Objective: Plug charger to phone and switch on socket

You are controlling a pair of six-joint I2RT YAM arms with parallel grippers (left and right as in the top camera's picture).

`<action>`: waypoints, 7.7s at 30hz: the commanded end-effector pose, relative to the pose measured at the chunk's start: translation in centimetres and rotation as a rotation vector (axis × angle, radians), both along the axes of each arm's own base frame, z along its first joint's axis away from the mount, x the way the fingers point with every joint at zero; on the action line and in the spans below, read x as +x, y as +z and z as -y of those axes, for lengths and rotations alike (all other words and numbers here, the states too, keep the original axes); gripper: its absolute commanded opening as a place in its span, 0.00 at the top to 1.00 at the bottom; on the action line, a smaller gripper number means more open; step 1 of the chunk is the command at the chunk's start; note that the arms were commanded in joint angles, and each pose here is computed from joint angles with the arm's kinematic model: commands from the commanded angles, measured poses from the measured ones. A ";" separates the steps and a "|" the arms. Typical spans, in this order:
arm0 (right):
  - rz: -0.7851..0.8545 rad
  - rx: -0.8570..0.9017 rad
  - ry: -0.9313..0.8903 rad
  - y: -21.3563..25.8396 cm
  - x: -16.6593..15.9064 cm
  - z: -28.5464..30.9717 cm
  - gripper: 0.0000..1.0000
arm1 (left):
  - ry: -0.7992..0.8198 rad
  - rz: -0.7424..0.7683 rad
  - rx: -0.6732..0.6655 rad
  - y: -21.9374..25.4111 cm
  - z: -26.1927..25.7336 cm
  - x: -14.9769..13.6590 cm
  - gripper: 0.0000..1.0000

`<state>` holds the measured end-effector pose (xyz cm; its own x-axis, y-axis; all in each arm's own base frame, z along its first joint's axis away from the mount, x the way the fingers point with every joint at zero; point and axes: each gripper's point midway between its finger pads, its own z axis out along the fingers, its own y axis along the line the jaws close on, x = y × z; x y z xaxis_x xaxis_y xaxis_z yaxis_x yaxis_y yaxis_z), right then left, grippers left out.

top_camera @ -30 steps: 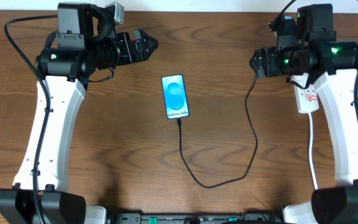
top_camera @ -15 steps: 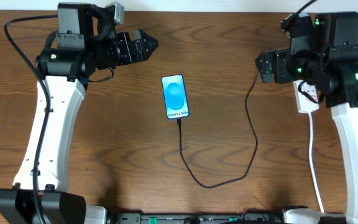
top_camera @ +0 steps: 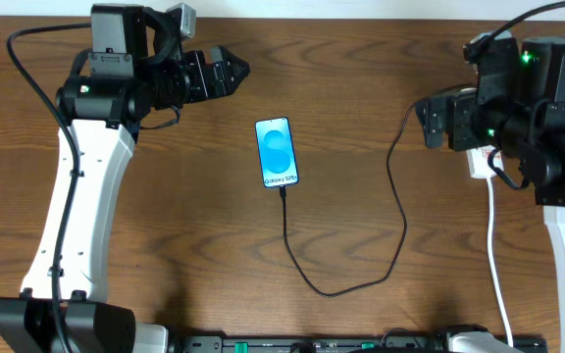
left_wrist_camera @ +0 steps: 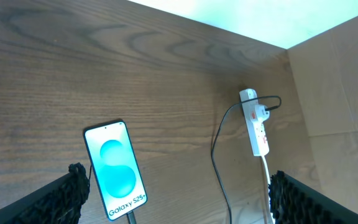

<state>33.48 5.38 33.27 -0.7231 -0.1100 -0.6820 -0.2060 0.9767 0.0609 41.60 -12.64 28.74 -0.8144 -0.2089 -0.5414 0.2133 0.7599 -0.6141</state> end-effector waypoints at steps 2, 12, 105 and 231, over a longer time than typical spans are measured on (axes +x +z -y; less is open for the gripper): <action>-0.009 -0.012 0.000 0.2 -0.7 0.1 0.01 | 0.001 0.022 0.008 0.7 -0.2 0.0 0.07; -0.029 -0.018 -0.002 -0.1 -1.1 0.2 0.01 | 0.001 0.022 0.008 0.7 -0.2 0.0 0.07; 0.755 -0.011 -0.182 -17.5 -8.9 5.2 0.01 | 0.001 0.023 0.008 0.7 -0.2 0.0 0.07; 0.755 -0.011 -0.182 -17.5 -8.9 5.2 0.01 | 0.341 0.794 0.614 -14.8 -11.6 -17.2 0.07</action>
